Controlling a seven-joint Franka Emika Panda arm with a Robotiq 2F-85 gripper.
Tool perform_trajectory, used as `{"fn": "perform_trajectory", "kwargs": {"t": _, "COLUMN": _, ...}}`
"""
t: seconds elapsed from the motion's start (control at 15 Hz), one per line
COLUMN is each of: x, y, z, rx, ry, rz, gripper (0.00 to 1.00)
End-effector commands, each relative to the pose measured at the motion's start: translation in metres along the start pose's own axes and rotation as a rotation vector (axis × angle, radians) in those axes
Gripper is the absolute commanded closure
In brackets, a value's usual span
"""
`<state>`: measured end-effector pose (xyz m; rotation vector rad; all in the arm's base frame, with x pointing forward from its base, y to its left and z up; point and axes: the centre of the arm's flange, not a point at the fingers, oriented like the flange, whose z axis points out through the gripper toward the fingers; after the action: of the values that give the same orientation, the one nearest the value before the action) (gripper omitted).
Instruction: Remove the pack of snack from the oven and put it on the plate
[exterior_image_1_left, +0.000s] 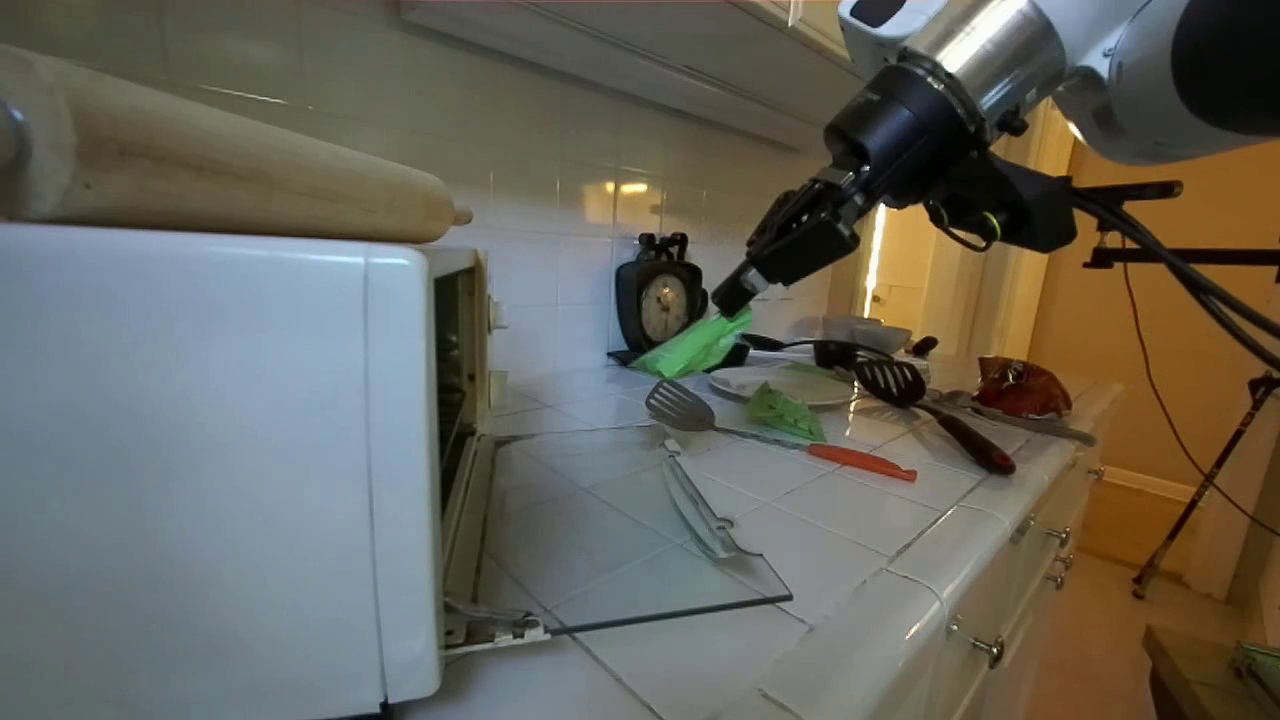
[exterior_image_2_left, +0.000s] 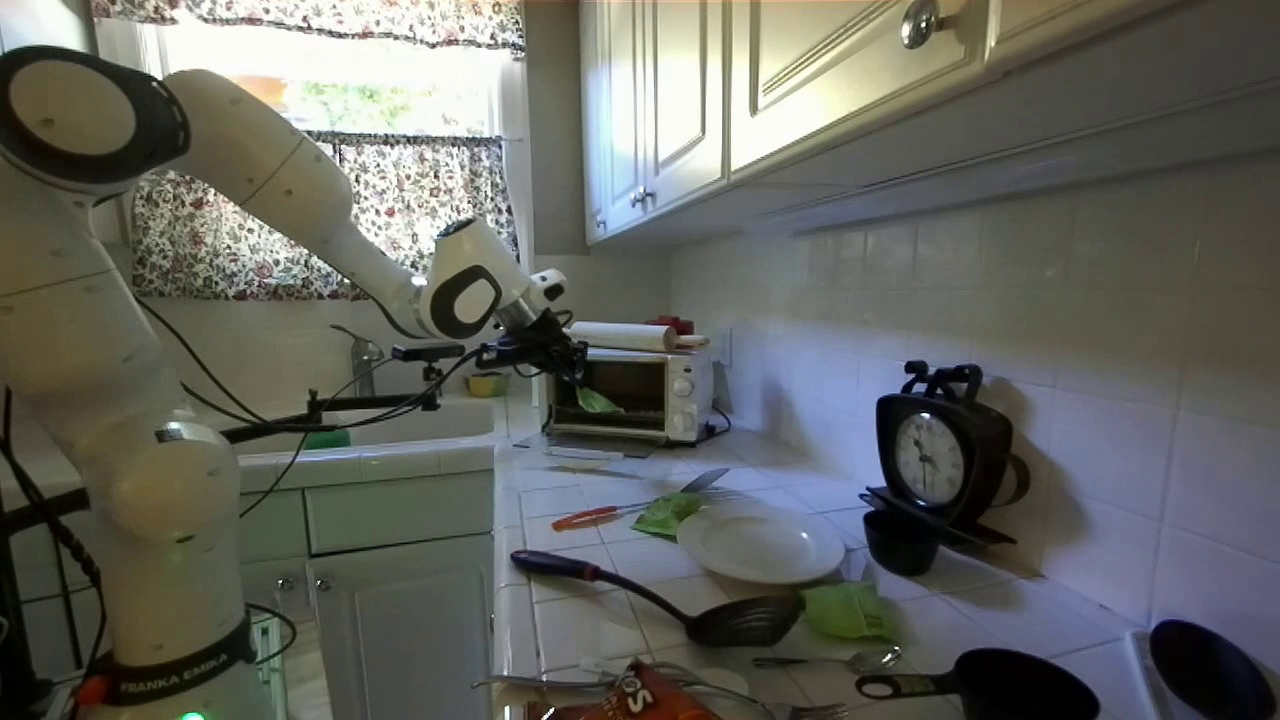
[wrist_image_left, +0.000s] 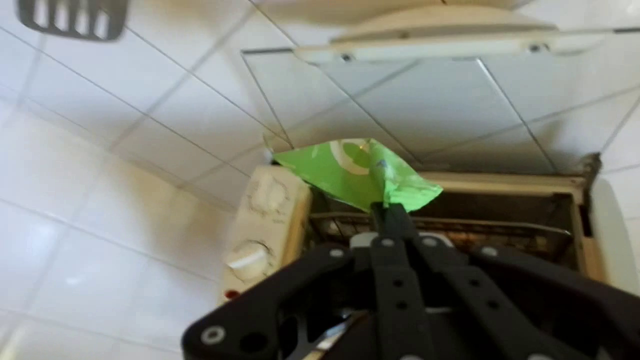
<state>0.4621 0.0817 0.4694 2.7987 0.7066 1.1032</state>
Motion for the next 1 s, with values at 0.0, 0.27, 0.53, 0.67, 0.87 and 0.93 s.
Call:
{"fn": "perform_trajectory", "kwargs": {"t": 0.0, "x": -0.03, "y": 0.042, "z": -0.029, "rx": -0.144, "ry": -0.107, "rz": 0.103, "gripper": 1.0}}
{"fn": "perform_trajectory", "kwargs": {"t": 0.27, "x": -0.059, "y": 0.089, "z": -0.043, "rx": -0.318, "ry": -0.174, "rz": 0.255, "gripper": 1.0}}
{"fn": "perform_trajectory", "kwargs": {"t": 0.53, "x": -0.093, "y": 0.113, "z": -0.042, "rx": -0.474, "ry": -0.212, "rz": 0.413, "gripper": 1.0}}
{"fn": "perform_trajectory", "kwargs": {"t": 0.67, "x": -0.114, "y": 0.122, "z": -0.039, "rx": -0.559, "ry": -0.206, "rz": 0.479, "gripper": 1.0}}
{"fn": "perform_trajectory", "kwargs": {"t": 0.87, "x": -0.143, "y": 0.141, "z": -0.035, "rx": -0.651, "ry": -0.174, "rz": 0.574, "gripper": 1.0}}
{"fn": "perform_trajectory", "kwargs": {"t": 0.93, "x": -0.15, "y": 0.147, "z": -0.032, "rx": -0.673, "ry": -0.152, "rz": 0.598, "gripper": 1.0}}
